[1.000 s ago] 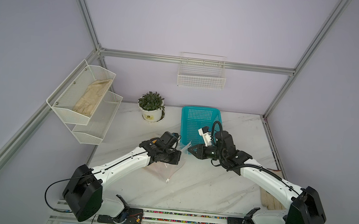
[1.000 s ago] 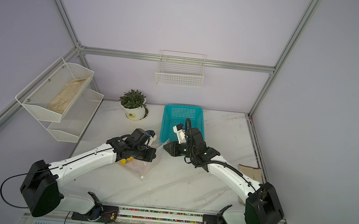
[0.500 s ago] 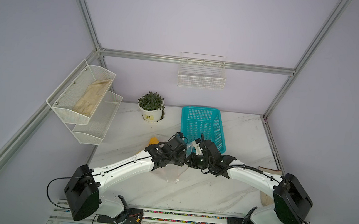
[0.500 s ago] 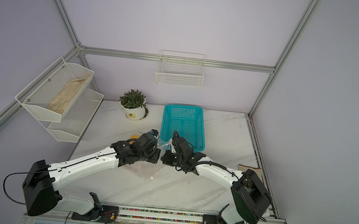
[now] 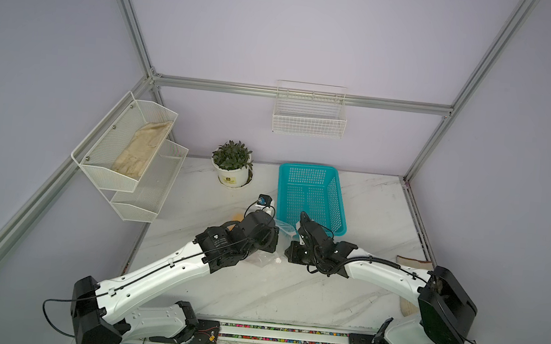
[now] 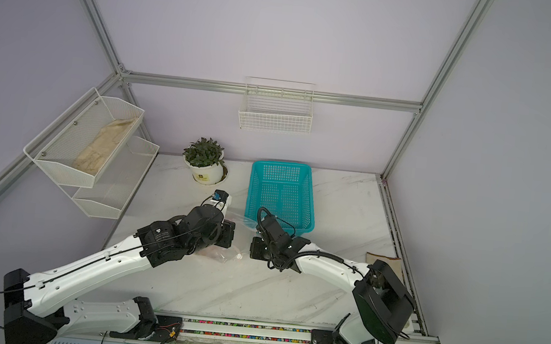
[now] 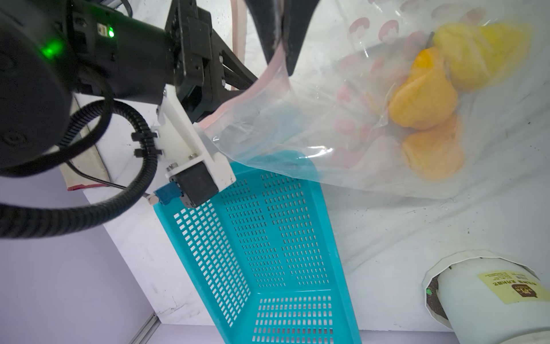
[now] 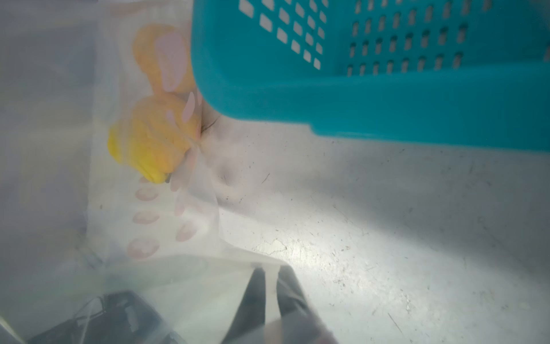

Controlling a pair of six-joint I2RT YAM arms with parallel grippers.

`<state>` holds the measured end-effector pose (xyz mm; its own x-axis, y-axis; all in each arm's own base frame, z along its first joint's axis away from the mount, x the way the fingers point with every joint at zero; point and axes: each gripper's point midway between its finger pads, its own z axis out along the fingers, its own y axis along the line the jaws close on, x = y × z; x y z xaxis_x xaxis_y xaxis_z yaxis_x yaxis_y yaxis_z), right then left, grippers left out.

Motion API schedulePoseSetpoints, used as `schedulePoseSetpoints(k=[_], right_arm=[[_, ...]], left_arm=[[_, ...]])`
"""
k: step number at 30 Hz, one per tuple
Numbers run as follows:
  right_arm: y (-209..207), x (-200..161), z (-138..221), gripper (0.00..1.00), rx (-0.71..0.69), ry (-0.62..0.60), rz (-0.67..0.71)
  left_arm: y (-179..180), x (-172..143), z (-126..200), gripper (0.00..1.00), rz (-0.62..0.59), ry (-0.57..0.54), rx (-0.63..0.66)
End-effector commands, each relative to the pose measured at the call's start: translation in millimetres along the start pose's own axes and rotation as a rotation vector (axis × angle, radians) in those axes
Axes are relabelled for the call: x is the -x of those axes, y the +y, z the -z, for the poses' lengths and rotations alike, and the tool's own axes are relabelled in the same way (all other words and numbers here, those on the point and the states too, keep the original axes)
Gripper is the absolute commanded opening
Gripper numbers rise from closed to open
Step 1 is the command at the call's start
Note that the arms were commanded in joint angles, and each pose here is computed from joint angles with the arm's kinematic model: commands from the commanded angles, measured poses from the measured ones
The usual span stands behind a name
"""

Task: Open the zip-top bag and take out the pear
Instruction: Open the zipper of the food storage bag at the center of the board, then pick up the pear from the zipper food storage bag.

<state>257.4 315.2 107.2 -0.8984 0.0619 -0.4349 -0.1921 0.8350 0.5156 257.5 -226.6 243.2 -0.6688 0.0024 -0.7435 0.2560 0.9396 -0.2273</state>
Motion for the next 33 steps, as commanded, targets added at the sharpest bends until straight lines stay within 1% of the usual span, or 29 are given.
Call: schedulePoseSetpoints(k=[1, 4, 5, 7, 11, 13, 15, 17, 19, 22, 23, 24, 26, 27, 28, 31, 33], right_arm=[[44, 16, 19, 0.2, 0.14, -0.13, 0.179], [76, 18, 33, 0.26, 0.255, -0.183, 0.317], [83, 18, 34, 0.29, 0.28, -0.188, 0.344], [92, 18, 30, 0.31, 0.31, -0.182, 0.363], [106, 23, 19, 0.32, 0.348, -0.165, 0.319], [104, 25, 10, 0.33, 0.33, -0.155, 0.28], [101, 25, 0, 0.38, 0.332, -0.167, 0.249], [93, 29, -9, 0.4, 0.297, -0.198, 0.205], [93, 32, -18, 0.43, 0.302, -0.214, 0.197], [101, 36, -30, 0.53, 0.326, -0.23, 0.196], [102, 37, -33, 0.54, 0.331, -0.229, 0.197], [103, 36, -36, 0.55, 0.331, -0.223, 0.199], [100, 34, -40, 0.55, 0.321, -0.218, 0.211], [98, 33, -41, 0.55, 0.321, -0.218, 0.214], [96, 31, -42, 0.55, 0.317, -0.216, 0.22], [93, 28, -45, 0.55, 0.308, -0.211, 0.242], [91, 27, -48, 0.55, 0.302, -0.205, 0.247]], left_arm=[[-4, 16, 7, 0.0, 0.017, -0.047, -0.006], [-6, 5, -3, 0.0, 0.004, -0.012, -0.017], [-8, 3, -5, 0.0, 0.004, -0.003, -0.025], [-13, 1, -7, 0.0, 0.002, 0.004, -0.048], [-15, 4, -6, 0.0, 0.007, -0.01, -0.059], [-15, 6, -3, 0.0, 0.014, -0.018, -0.066], [-18, 8, 0, 0.0, 0.018, -0.028, -0.092], [-23, 9, 4, 0.0, 0.013, -0.031, -0.128], [-31, 7, 7, 0.0, -0.006, -0.023, -0.176], [-38, 0, 8, 0.0, -0.029, 0.001, -0.225], [-39, -1, 10, 0.03, -0.038, 0.009, -0.236], [-38, -1, 13, 0.12, -0.041, 0.01, -0.232], [-24, 8, 21, 0.44, -0.036, -0.018, -0.167], [-15, 14, 27, 0.54, -0.033, -0.041, -0.125], [-5, 22, 34, 0.61, -0.032, -0.068, -0.08], [32, 46, 51, 0.71, -0.004, -0.122, 0.042], [55, 58, 60, 0.72, 0.026, -0.131, 0.086]])
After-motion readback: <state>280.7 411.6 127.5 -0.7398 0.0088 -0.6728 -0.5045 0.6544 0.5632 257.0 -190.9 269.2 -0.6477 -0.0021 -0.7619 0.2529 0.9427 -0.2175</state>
